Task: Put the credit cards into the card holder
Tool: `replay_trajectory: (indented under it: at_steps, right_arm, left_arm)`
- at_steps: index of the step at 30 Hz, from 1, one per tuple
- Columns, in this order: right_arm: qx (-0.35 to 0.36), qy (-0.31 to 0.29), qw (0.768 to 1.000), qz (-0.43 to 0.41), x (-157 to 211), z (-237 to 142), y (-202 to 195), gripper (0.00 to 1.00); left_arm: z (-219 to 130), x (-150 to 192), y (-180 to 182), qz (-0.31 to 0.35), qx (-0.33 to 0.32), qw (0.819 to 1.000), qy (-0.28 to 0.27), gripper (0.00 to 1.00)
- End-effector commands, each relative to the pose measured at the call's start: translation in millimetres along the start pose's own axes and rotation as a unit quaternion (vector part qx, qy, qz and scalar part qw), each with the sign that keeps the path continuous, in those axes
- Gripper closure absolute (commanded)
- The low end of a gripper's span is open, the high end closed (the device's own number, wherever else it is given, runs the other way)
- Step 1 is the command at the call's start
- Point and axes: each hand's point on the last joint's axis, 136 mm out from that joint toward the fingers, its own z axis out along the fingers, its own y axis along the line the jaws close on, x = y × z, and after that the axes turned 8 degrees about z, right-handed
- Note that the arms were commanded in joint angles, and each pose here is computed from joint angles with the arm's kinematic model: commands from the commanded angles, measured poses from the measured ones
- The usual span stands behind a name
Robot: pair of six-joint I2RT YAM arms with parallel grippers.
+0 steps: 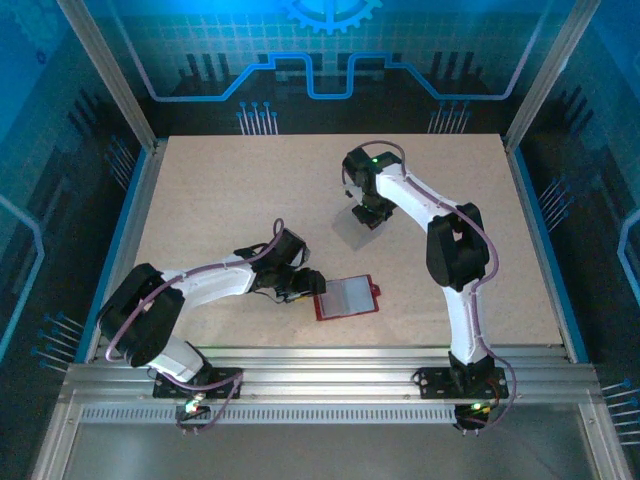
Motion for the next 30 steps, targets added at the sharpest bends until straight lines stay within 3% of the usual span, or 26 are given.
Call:
replay_trajectory:
  at_steps: [1,12,30]
  right_arm:
    - [0.000,-0.002,1.000,0.000,7,-14,-9,0.82]
    - [0.004,-0.009,1.000,0.002,6,-21,-13,1.00]
    - [-0.012,0.000,1.000,-0.001,9,-19,-4,0.95]
  left_arm:
    - [-1,-4,-8,0.004,0.010,1.000,0.003,0.48]
    - [-4,-6,-9,0.003,0.009,1.000,0.002,0.48]
    - [-7,-7,-10,0.003,0.006,1.000,0.000,0.48]
